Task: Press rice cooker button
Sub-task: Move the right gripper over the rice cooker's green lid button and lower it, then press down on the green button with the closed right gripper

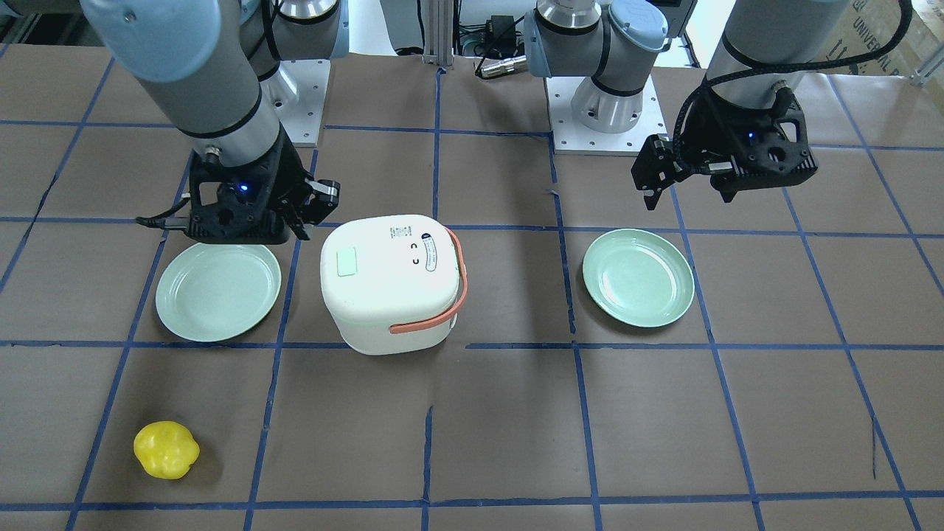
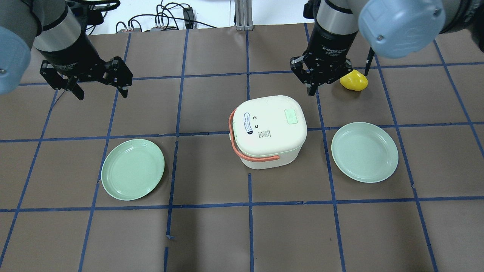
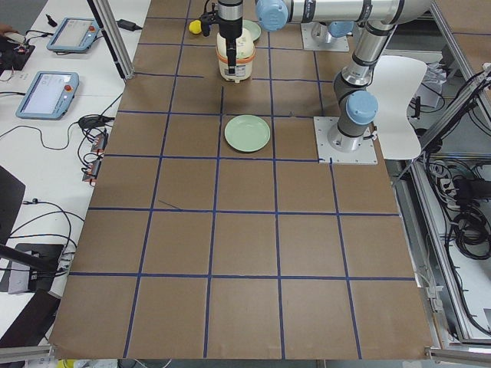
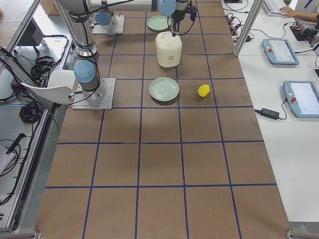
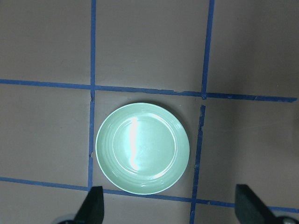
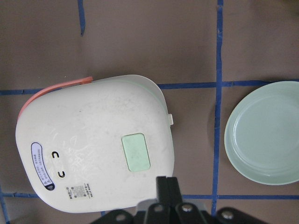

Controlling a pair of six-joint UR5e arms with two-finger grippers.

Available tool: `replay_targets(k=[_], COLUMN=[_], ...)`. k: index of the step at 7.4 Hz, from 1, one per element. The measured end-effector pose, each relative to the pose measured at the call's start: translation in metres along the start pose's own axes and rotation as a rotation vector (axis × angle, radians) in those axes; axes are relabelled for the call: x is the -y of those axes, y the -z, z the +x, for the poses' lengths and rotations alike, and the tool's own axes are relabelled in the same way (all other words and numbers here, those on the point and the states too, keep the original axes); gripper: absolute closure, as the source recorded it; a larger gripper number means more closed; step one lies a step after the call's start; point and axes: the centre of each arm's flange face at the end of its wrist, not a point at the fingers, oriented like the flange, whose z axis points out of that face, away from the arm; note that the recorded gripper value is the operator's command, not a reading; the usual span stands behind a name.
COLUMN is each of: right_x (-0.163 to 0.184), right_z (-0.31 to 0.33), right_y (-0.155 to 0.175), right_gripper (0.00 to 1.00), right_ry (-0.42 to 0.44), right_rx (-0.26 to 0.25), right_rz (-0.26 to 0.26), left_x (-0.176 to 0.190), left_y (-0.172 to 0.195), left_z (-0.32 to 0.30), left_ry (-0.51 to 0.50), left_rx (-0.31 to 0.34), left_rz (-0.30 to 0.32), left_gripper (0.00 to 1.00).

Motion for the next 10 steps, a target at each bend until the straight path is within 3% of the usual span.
replay_targets(k=[3,5,10], right_x=[0.014,0.015,0.012], right_z=[-0.027,-0.03,-0.026], right_y=[-0.042,-0.069,-0.076], right_gripper=[1.0,1.0,1.0], right_ry=[0.053,0.066,0.067], right_rx=[-0.009,-0.009,-0.011], right_rz=[-0.018,0.001,0.013], left_x=[0.0,0.0,0.0], left_y=[0.0,0.0,0.0], left_z=[0.0,0.0,0.0], left_ry=[0.0,0.0,0.0], left_rx=[0.0,0.0,0.0], left_rz=[0.0,0.0,0.0], left_gripper=[0.0,0.0,0.0])
